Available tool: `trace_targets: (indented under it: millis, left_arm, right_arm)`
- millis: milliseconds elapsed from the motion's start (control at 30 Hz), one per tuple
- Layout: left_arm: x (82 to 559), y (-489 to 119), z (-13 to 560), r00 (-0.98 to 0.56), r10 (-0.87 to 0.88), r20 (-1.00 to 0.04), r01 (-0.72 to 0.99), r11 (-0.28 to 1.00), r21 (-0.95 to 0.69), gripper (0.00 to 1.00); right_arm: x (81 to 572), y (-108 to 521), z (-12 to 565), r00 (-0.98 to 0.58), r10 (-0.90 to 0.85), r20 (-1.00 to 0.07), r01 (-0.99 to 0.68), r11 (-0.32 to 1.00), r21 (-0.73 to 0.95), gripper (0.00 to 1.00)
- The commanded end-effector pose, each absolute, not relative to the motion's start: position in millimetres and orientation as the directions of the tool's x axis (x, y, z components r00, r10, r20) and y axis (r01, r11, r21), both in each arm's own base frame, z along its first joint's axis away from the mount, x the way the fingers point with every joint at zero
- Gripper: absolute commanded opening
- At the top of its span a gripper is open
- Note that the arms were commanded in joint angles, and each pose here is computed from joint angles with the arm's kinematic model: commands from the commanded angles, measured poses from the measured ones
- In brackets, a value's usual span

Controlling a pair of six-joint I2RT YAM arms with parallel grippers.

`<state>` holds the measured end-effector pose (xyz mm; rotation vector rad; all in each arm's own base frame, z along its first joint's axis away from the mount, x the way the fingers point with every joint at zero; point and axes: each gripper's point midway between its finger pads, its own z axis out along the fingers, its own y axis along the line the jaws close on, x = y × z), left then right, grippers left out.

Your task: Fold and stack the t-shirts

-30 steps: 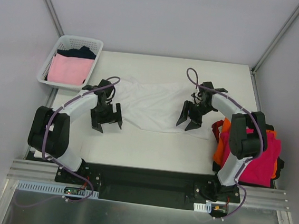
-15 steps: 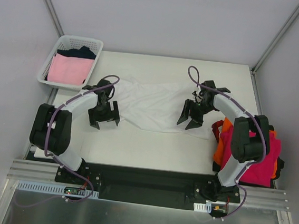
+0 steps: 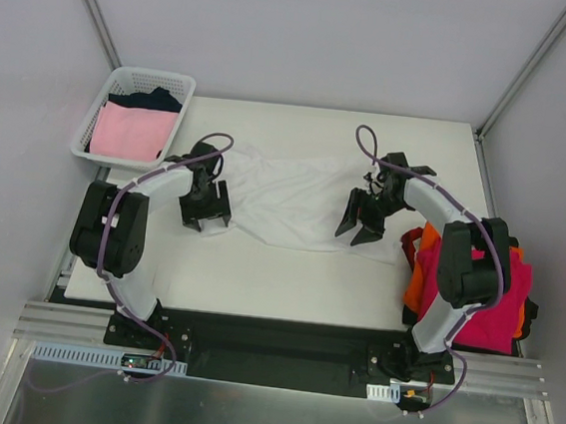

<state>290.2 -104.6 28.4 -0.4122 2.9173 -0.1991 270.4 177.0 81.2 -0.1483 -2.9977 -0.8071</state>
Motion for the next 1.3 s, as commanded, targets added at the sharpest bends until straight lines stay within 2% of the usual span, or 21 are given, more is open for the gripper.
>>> trace_targets:
  millis: [0,33,167,267,433,600,633,800,1000,1133,1233,1267]
  left_arm:
    - [306,-111,42,-0.942,-0.263,-0.208,-0.222,0.954,-0.202,0.63]
    - [305,-110,42,-0.942,-0.264,-0.207,-0.223,0.953,-0.203,0.54]
    - [298,-109,42,-0.944,-0.264,-0.199,-0.223,0.953,-0.204,0.34]
    - [294,-107,44,-0.940,-0.273,-0.204,-0.232,0.951,-0.203,0.29]
    - [289,-106,67,-0.932,-0.290,-0.217,-0.247,0.947,-0.206,0.30]
    - [305,-105,115,-0.911,-0.299,-0.285,-0.242,0.945,-0.218,0.31]
    - [318,-107,138,-0.895,-0.302,-0.329,-0.231,0.944,-0.237,0.32]
    - [340,-113,201,-0.868,-0.300,-0.396,-0.200,0.941,-0.274,0.35]
    - [343,-113,231,-0.859,-0.294,-0.419,-0.185,0.942,-0.281,0.36]
    - [333,-107,223,-0.874,-0.277,-0.400,-0.186,0.950,-0.250,0.38]
    - [306,-105,192,-0.907,-0.268,-0.324,-0.196,0.951,-0.237,0.55]
    - [296,-105,188,-0.908,-0.265,-0.326,-0.189,0.951,-0.245,0.69]
  right_arm:
    - [270,178,94,-0.996,0.084,0.030,0.087,0.861,0.502,0.56]
    - [270,178,94,-0.996,0.083,0.032,0.088,0.861,0.501,0.56]
    - [272,179,93,-0.996,0.085,0.032,0.089,0.861,0.500,0.56]
    - [271,181,91,-0.996,0.083,0.041,0.092,0.862,0.498,0.55]
    - [272,186,87,-0.996,0.075,0.053,0.092,0.867,0.490,0.55]
    - [273,194,85,-0.997,0.058,0.058,0.079,0.871,0.485,0.55]
    - [275,196,86,-0.997,0.055,0.054,0.075,0.871,0.486,0.55]
    - [278,205,82,-0.997,0.042,0.058,0.065,0.875,0.479,0.54]
    - [279,209,82,-0.998,0.032,0.054,0.054,0.879,0.473,0.54]
    - [279,209,80,-0.998,0.029,0.053,0.050,0.881,0.470,0.54]
    - [280,210,80,-0.998,0.029,0.051,0.050,0.882,0.468,0.54]
    - [279,210,80,-0.998,0.030,0.052,0.051,0.882,0.468,0.54]
